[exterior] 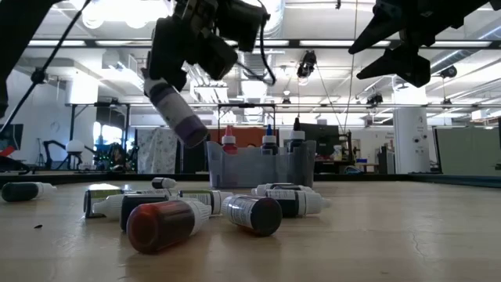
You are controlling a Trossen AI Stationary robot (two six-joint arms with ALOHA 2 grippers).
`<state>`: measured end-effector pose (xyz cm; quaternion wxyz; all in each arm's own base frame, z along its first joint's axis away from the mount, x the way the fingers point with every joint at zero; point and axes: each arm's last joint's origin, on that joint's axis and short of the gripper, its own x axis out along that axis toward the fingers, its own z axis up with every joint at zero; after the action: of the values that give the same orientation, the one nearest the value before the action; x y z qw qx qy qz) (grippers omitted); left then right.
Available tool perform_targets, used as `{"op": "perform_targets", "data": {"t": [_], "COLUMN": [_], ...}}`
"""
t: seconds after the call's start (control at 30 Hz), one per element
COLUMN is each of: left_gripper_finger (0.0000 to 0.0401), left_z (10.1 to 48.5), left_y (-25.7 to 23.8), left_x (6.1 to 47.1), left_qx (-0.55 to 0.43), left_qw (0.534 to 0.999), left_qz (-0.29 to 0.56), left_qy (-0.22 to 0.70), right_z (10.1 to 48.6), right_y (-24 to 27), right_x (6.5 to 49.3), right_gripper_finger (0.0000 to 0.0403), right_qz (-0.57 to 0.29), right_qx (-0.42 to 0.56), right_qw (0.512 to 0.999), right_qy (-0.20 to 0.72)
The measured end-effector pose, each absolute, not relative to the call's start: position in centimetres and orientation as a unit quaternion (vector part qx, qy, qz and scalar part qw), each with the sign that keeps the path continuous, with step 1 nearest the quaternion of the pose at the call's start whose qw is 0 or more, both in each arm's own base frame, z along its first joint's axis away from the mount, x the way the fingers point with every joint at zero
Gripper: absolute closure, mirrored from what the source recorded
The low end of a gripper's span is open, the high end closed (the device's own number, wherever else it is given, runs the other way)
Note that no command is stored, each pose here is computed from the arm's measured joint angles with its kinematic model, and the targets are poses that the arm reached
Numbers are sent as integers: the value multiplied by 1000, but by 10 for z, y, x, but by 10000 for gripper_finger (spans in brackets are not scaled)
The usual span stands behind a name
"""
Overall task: Pick & Place food coloring
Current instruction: Put the large violet food coloring bottle into the black bin
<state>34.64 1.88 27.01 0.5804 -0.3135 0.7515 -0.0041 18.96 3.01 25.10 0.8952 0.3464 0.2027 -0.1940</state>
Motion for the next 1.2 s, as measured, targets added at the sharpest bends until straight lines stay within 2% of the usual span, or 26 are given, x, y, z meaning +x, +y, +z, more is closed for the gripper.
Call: {"op": "perform_targets", "data": {"t": [0.27,0.43,0.77,0.9,1.2], "left_gripper_finger": [319,318,317,317,317], "left_z": [235,225,197,193,195], "left_y": [17,15,5,4,3], "left_x": [340,322,279,271,272], "left_qx": [-333,-344,-387,-391,-395], "left_qw": [512,478,372,355,353], "left_qz": [48,75,117,130,137], "left_qy": [790,805,836,839,837], "right_z": [249,243,219,213,211], "right_y": [30,28,26,26,26], "right_x": [189,188,181,180,179], "right_gripper_finger": [181,181,181,181,181], "right_qz": [-200,-227,-257,-261,-263], "right_qx": [344,343,372,370,363], "right_qw": [894,890,867,865,866], "right_qy": [204,197,211,218,220]}}
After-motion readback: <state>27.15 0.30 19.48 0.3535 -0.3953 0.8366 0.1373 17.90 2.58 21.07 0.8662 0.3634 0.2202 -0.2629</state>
